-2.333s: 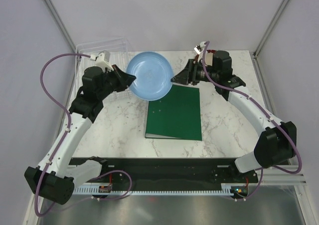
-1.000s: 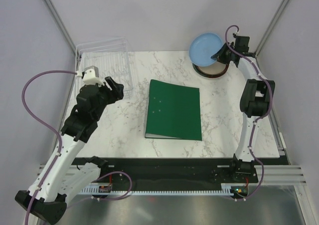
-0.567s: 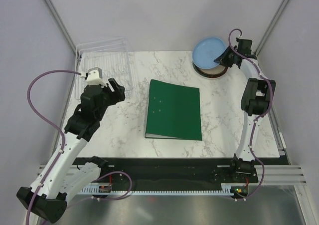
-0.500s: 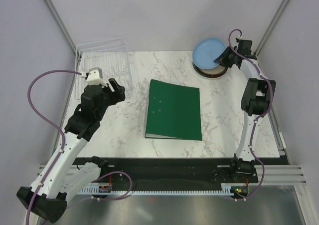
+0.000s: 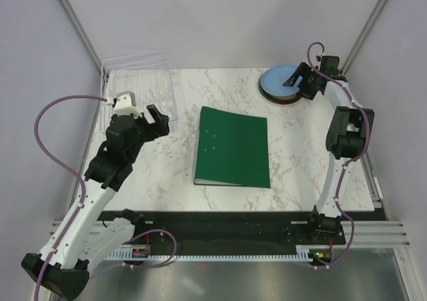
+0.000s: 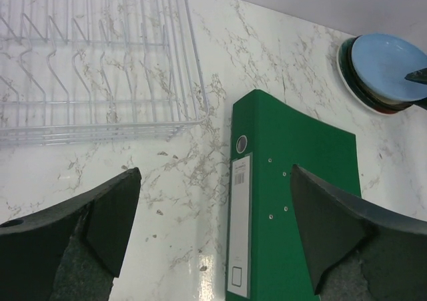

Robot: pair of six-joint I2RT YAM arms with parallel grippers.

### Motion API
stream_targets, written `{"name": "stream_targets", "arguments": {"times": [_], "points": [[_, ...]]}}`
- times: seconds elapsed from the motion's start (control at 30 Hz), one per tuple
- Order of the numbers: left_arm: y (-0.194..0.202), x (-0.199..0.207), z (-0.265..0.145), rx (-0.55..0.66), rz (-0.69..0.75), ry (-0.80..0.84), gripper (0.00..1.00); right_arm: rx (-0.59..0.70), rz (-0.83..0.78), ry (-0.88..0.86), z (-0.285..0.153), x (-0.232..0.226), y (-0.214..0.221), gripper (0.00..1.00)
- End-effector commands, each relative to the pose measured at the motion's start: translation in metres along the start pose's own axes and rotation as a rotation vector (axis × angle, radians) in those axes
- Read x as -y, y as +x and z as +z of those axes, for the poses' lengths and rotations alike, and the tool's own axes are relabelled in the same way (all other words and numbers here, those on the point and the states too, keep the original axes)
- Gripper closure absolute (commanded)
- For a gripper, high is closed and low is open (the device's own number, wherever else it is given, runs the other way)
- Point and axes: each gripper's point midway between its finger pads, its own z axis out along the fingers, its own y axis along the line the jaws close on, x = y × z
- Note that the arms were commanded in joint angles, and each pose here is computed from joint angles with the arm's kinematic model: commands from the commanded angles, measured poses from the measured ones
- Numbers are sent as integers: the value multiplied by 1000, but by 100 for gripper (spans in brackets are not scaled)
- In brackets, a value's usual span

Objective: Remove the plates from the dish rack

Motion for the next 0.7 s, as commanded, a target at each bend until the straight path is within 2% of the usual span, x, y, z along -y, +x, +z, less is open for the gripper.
{"name": "stream_targets", "arguments": {"times": [0.0, 0.3, 0.5, 0.57, 0.6, 0.67], "points": [[-8, 3, -3, 33, 25, 25, 0, 112, -92, 30, -53, -24, -29, 2], [-17, 9, -13, 52, 26, 60, 0, 168, -178, 84, -113, -37, -22, 2], [-26, 11, -19, 75, 59, 79, 0, 157, -231, 54, -158, -49, 19, 2], [-31, 11, -21, 87, 77, 78, 0, 222, -303, 18, -187, -72, 23, 2], [-34, 11, -23, 99, 93, 78, 0, 206, -315, 24, -188, -71, 41, 2], [-39, 7, -24, 116, 102, 57, 0, 301, -362, -8, -218, -91, 41, 2]]}}
